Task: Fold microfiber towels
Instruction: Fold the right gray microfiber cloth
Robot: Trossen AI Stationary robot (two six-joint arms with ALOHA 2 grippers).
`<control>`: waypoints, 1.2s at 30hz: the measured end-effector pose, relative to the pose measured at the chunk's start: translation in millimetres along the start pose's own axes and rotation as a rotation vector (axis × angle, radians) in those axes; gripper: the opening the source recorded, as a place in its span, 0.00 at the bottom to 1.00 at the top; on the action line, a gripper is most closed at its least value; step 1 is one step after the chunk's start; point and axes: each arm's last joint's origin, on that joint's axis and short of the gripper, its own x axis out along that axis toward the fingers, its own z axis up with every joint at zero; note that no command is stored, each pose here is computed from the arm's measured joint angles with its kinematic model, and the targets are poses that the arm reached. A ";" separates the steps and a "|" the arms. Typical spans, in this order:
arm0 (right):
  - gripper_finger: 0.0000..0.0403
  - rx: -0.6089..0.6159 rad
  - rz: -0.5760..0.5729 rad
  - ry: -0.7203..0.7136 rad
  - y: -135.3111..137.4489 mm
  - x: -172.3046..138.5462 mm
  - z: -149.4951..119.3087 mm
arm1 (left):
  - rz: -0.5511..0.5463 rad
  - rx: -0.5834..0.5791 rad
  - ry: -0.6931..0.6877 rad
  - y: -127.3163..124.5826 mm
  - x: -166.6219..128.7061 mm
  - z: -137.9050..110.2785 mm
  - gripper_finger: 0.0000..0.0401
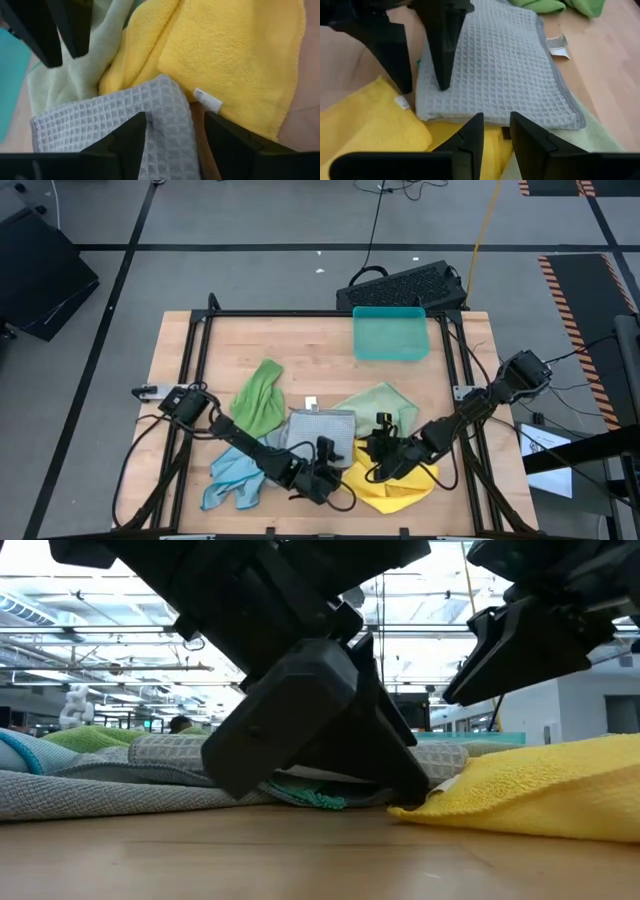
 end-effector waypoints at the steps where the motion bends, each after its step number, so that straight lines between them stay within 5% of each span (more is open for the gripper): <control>1: 0.22 -0.006 0.001 -0.001 0.3 -0.1 0.1 | -0.001 -0.010 0.000 -0.2 -0.2 0.0 0.50; 15: 0.22 -0.292 -0.128 0.008 -23.3 12.8 7.7 | -0.026 -0.100 0.012 -11.1 -7.3 -1.7 0.50; 26: 0.22 -0.409 0.089 0.060 -25.8 13.8 7.0 | 0.039 -0.136 0.004 -28.1 -21.2 -3.1 0.51; 36: 0.22 -0.476 0.218 0.161 -25.3 12.3 -4.8 | 0.085 -0.175 -0.029 -38.4 -31.3 -0.8 0.72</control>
